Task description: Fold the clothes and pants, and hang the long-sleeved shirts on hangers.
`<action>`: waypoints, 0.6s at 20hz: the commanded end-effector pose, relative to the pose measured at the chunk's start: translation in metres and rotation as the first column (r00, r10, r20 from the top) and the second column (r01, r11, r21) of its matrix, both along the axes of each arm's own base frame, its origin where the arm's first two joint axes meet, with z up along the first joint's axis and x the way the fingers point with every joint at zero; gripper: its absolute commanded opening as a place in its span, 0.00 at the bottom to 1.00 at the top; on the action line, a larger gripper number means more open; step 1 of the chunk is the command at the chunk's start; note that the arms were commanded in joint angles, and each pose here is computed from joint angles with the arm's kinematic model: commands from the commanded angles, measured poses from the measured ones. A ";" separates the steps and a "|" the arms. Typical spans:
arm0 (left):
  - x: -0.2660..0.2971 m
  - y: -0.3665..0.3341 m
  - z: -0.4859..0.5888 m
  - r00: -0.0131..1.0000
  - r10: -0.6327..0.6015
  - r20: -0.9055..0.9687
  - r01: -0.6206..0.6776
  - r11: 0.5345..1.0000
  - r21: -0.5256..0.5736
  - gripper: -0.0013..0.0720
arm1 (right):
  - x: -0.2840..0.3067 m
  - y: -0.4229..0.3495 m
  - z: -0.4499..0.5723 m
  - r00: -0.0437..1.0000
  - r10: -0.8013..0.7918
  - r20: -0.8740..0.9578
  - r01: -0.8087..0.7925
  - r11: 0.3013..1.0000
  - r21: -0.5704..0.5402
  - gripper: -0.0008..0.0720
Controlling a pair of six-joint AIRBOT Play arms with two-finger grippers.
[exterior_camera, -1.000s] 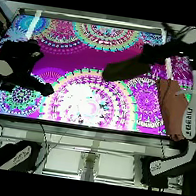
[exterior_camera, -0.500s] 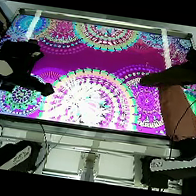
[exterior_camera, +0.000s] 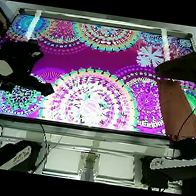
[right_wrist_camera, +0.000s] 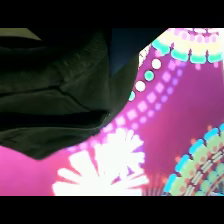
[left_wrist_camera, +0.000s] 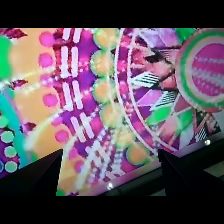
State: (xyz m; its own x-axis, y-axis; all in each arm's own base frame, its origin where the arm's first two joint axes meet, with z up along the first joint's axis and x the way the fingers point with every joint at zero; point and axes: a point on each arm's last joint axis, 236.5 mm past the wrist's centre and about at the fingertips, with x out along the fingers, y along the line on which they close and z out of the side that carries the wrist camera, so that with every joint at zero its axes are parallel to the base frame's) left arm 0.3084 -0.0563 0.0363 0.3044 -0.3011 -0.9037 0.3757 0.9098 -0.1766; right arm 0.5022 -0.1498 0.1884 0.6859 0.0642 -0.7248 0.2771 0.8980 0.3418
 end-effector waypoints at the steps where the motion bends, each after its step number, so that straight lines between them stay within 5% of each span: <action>1: 0.001 0.001 0.000 1.000 0.002 0.003 -0.002 1.000 0.001 0.95 | -0.026 -0.012 -0.025 0.991 -0.008 -0.137 0.005 1.000 -0.028 0.05; 7: 0.000 0.004 -0.001 1.000 0.001 0.001 -0.001 1.000 0.017 0.95 | -0.083 -0.010 -0.067 0.917 0.061 -0.395 -0.086 0.995 -0.047 0.05; 12: 0.000 0.005 -0.001 1.000 0.001 0.001 -0.001 1.000 0.023 0.95 | -0.163 -0.017 -0.097 0.817 -0.047 -0.574 -0.016 0.994 -0.104 0.05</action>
State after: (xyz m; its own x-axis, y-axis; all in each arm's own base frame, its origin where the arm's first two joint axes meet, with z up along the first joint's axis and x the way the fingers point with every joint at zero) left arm 0.3085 -0.0519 0.0349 0.3047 -0.2834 -0.9093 0.3755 0.9131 -0.1588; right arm 0.3864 -0.1641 0.1096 0.2733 -0.0005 -0.9619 0.3626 0.9263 0.1026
